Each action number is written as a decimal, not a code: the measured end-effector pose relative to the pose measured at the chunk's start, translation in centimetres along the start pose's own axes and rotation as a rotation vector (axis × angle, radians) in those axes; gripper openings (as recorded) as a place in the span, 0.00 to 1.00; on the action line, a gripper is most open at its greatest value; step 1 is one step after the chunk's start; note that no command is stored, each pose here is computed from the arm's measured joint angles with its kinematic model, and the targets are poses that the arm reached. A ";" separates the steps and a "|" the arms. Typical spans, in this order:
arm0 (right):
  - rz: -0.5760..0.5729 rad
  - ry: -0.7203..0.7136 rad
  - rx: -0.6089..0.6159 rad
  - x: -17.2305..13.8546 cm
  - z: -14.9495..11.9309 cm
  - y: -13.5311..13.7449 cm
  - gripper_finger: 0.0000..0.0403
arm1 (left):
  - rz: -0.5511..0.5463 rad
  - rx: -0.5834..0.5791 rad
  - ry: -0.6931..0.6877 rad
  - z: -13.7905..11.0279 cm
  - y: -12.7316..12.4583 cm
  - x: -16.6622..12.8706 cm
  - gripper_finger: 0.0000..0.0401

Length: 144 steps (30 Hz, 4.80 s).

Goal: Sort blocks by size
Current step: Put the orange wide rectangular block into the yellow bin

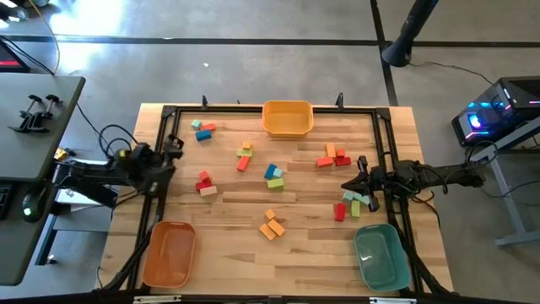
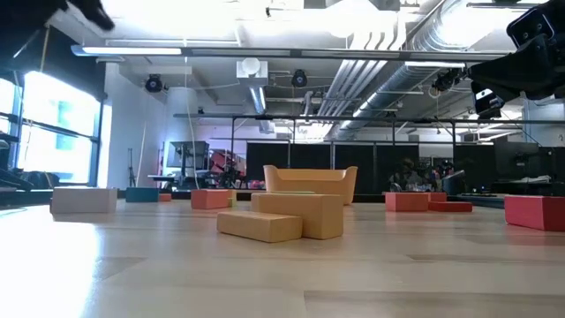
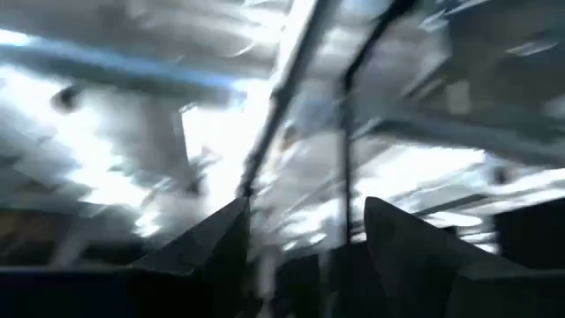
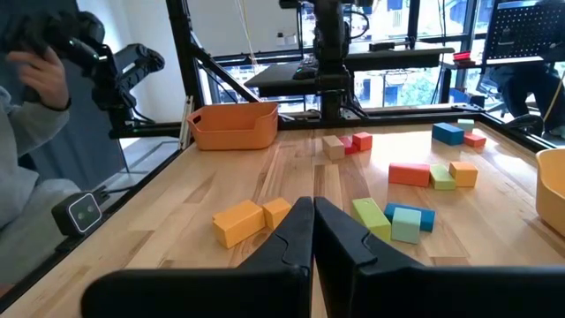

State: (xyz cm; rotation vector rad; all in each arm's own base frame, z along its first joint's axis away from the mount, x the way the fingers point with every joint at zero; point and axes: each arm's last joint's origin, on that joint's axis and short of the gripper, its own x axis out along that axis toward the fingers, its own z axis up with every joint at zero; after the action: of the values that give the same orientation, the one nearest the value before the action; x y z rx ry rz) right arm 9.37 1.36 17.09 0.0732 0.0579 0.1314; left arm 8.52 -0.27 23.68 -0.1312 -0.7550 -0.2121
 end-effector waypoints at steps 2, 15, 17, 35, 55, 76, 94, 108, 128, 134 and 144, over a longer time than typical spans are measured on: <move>0.000 0.000 0.000 0.0 0.0 0.0 0.00 | -0.040 0.051 0.010 -0.2 0.0 0.2 0.52; 0.000 0.000 0.000 0.0 0.0 0.0 0.00 | 0.334 0.243 0.599 -3.8 3.1 8.2 0.52; 0.000 0.000 0.000 0.0 0.0 0.0 0.00 | 0.561 0.315 0.833 -5.3 4.2 8.9 0.52; 0.000 0.000 0.000 0.0 0.0 0.0 0.00 | 1.091 0.132 1.288 -16.7 6.9 6.5 0.74; 0.000 0.000 0.000 0.0 0.0 0.0 0.00 | 1.281 0.039 1.348 -21.2 7.3 3.3 0.51; 0.000 0.008 0.000 0.1 -0.1 0.0 0.00 | 0.368 0.273 1.247 -13.8 4.1 14.9 0.24; -0.001 0.014 0.000 0.1 -0.1 0.0 0.00 | 0.158 0.464 1.787 -15.3 -1.9 21.4 0.24; -0.001 0.013 0.000 0.1 -0.1 0.0 0.00 | 0.952 -0.372 1.853 -7.8 -15.1 15.8 0.24; -0.001 0.013 0.000 0.1 -0.1 0.0 0.00 | 1.056 -0.521 1.737 -7.2 -20.7 9.8 0.24; -0.001 0.013 0.000 0.1 -0.1 0.0 0.00 | 0.852 -0.193 1.618 -7.1 -13.6 14.0 0.24; -0.001 0.013 0.000 0.1 -0.1 0.0 0.00 | 0.932 0.104 1.314 -9.6 7.2 20.5 0.24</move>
State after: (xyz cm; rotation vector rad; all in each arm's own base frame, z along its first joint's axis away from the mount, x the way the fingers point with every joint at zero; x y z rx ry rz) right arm 9.46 1.37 17.00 0.0721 0.0708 0.1309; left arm 31.12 1.94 30.60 -0.1942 0.6409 0.6058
